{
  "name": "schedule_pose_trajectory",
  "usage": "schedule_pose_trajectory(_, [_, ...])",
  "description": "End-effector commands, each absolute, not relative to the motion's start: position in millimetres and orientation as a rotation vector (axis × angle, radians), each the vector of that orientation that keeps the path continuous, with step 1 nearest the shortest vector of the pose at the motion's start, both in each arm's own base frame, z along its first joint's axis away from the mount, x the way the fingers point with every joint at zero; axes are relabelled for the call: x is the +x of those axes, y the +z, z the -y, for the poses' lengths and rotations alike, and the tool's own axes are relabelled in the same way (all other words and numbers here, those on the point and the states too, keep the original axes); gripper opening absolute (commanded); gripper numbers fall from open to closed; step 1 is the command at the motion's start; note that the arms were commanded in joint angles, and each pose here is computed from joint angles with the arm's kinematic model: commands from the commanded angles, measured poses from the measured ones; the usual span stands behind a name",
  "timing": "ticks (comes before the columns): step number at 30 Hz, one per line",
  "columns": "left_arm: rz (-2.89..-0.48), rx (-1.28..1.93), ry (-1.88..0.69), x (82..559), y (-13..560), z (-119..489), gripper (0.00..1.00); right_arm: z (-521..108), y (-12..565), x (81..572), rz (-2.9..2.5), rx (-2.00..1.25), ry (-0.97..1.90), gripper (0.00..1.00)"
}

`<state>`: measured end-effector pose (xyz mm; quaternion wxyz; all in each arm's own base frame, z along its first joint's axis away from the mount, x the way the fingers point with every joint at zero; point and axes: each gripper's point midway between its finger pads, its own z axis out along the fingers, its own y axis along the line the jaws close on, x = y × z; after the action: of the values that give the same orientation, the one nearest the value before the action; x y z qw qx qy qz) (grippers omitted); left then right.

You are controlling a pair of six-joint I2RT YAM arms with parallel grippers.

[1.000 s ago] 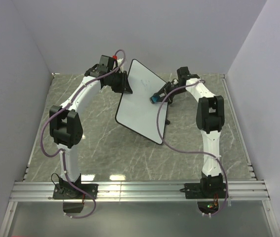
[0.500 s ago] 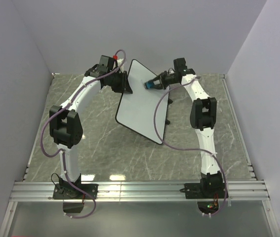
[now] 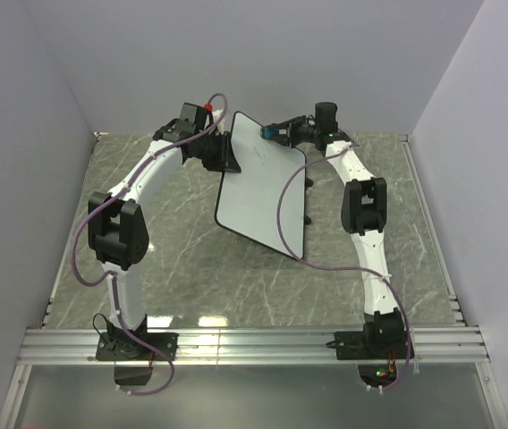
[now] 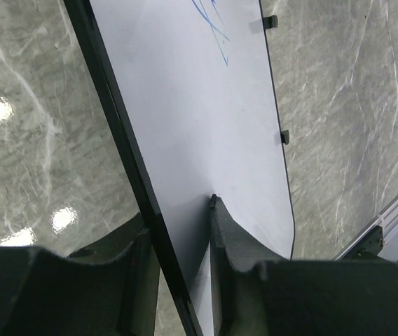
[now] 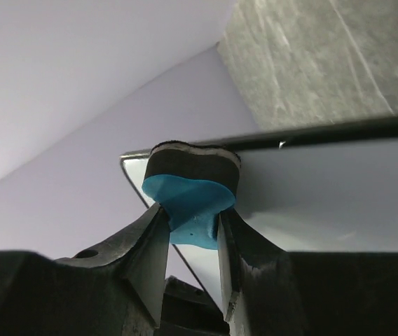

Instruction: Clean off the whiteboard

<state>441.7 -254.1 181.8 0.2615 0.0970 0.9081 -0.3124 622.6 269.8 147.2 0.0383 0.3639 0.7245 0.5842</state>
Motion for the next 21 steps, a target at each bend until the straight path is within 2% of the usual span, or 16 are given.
schedule_pose_trajectory(1, [-2.589,0.656,-0.918,374,132,295,0.00,-309,76,559,-2.560,1.151,1.595,0.00])
schedule_pose_trajectory(7, [-2.580,0.639,-0.934,381,131,292,0.00,-314,86,459,-2.913,0.918,1.445,0.00])
schedule_pose_trajectory(13, [-2.570,0.626,-0.929,387,132,288,0.00,-310,85,409,-3.174,0.857,1.330,0.00])
schedule_pose_trajectory(18, [-2.576,0.622,-0.907,385,131,285,0.00,-319,89,432,-3.069,0.907,1.454,0.00])
schedule_pose_trajectory(21, [-2.582,0.629,-0.884,381,130,283,0.00,-327,97,481,-2.864,0.989,1.571,0.00])
